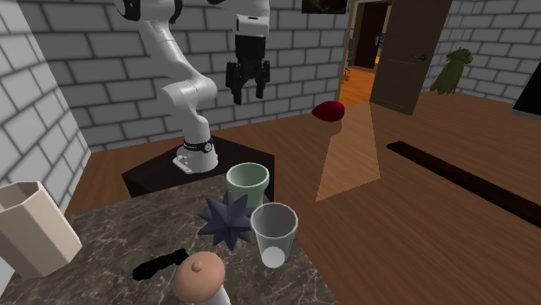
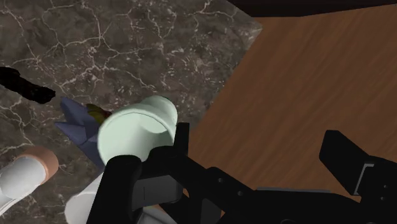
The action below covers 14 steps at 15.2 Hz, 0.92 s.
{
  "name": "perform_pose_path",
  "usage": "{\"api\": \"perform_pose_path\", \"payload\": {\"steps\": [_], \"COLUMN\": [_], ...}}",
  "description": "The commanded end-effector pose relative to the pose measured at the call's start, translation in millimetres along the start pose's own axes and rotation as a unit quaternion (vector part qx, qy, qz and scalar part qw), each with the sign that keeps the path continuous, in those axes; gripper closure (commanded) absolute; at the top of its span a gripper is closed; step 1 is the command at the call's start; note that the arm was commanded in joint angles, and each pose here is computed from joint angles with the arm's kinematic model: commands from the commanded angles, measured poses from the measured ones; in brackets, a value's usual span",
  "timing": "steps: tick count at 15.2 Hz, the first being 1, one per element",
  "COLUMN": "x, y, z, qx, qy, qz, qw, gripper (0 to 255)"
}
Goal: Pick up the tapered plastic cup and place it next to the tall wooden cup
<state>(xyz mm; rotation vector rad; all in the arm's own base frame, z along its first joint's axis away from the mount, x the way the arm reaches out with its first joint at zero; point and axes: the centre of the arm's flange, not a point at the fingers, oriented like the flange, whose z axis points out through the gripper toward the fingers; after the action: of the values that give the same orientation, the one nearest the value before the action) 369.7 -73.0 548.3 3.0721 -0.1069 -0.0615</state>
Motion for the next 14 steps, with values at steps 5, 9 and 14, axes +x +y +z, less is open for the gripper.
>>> {"api": "perform_pose_path", "payload": {"steps": [5, 9, 14], "x": [59, 99, 148], "y": [31, 54, 82], "z": [38, 64, 95], "qx": [-0.006, -0.01, -0.016], "qy": [0.003, 0.004, 0.006], "qz": [0.0, 0.0, 0.0], "qw": [1.0, 0.9999, 0.9999], "gripper": [0, 0, 0]}}
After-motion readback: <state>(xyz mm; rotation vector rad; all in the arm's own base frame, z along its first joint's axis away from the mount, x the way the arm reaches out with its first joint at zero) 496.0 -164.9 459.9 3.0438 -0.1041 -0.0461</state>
